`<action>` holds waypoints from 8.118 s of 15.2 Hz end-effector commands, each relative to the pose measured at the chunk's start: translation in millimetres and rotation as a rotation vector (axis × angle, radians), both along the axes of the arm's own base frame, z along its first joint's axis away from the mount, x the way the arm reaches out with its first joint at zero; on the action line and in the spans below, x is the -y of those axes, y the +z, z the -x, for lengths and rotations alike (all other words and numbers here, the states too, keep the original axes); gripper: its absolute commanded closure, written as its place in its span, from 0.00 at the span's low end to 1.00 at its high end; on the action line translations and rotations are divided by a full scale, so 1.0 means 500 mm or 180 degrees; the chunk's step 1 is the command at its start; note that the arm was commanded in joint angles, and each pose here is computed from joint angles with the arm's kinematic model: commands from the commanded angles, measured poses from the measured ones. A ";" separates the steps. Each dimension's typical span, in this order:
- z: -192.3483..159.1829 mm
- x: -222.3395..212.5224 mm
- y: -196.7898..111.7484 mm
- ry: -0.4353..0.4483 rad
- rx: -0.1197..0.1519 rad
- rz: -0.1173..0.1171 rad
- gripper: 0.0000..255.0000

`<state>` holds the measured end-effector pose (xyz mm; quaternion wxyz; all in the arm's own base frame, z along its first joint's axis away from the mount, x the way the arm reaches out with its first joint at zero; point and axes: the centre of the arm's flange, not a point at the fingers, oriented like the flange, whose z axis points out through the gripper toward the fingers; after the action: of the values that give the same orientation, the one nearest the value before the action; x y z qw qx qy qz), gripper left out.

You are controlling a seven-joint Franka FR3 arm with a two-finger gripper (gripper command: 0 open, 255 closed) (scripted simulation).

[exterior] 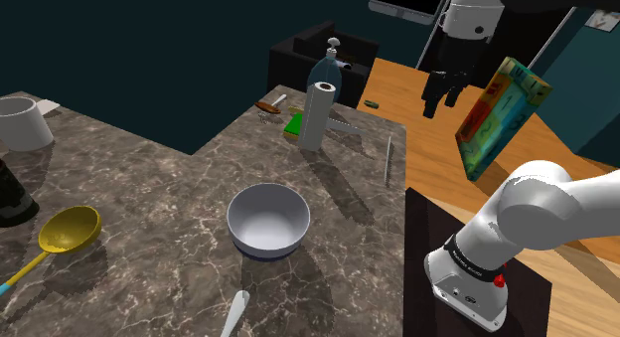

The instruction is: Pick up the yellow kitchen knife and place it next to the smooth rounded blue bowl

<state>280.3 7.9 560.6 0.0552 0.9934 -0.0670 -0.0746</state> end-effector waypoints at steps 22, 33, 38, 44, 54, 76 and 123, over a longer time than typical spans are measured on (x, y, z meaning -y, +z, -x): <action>-0.503 0.054 -0.258 0.0466 -0.0208 0.0002 0.00; -0.756 0.053 -0.403 0.0705 -0.0314 0.0003 0.00; -0.744 0.060 -0.454 0.0705 -0.0314 0.0003 0.00; -0.738 0.064 -0.480 0.0705 -0.0314 0.0003 0.00; -0.738 0.064 -0.480 0.0705 -0.0314 0.0003 1.00; -0.738 0.064 -0.290 0.0705 -0.0314 0.0003 1.00; -0.064 -0.488 -0.142 0.0705 -0.0314 0.0003 1.00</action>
<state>324.7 244.2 490.0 0.0666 0.9898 0.0468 -0.1165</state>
